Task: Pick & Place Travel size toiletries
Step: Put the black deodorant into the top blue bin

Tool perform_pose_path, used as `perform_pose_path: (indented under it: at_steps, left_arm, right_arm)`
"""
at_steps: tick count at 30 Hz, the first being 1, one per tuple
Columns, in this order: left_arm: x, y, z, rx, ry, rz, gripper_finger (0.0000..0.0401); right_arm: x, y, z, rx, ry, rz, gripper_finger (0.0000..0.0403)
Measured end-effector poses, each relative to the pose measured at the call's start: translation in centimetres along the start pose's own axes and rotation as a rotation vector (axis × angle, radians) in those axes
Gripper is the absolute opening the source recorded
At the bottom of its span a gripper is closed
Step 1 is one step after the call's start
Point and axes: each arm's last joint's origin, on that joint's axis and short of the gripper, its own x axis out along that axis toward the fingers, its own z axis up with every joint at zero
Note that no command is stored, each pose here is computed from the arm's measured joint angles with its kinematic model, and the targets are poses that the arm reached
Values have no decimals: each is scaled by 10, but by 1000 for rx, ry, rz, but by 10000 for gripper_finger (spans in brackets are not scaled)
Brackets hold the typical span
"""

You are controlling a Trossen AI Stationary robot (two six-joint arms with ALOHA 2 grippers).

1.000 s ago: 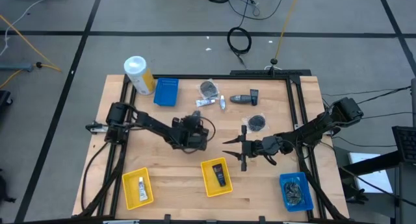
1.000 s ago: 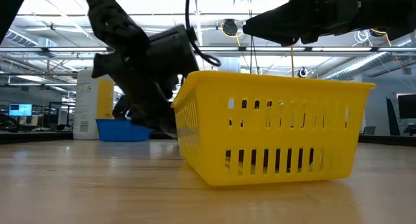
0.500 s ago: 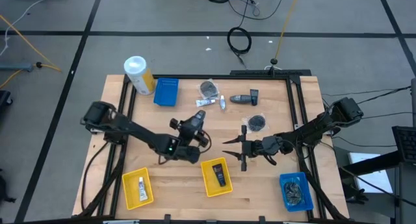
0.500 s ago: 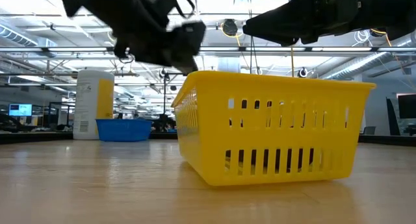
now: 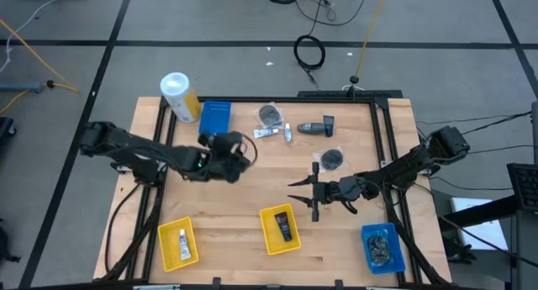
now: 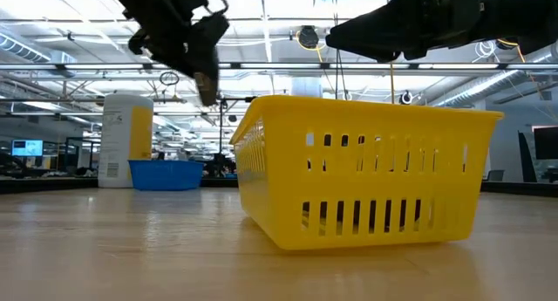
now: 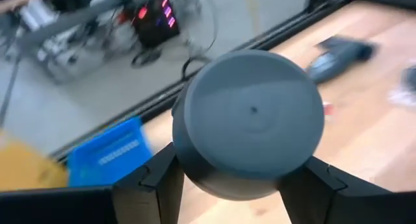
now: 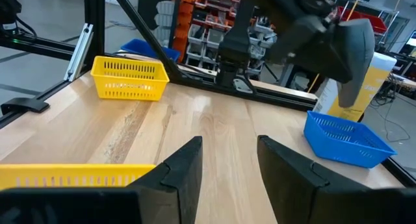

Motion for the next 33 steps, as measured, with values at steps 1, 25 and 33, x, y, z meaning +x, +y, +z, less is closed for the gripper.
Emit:
perform_pose_path:
  at_steps: [1, 25, 33]
  left_arm:
    - [3, 8, 1, -7, 32, 22, 205]
    - [118, 107, -19, -96, 221, 311, 216]
    - [127, 112, -59, -71, 138, 312, 216]
  right_arm:
    - [0, 0, 0, 0, 0, 0, 139]
    - [0, 0, 0, 3, 1, 0, 139]
    - [0, 0, 0, 3, 2, 0, 139]
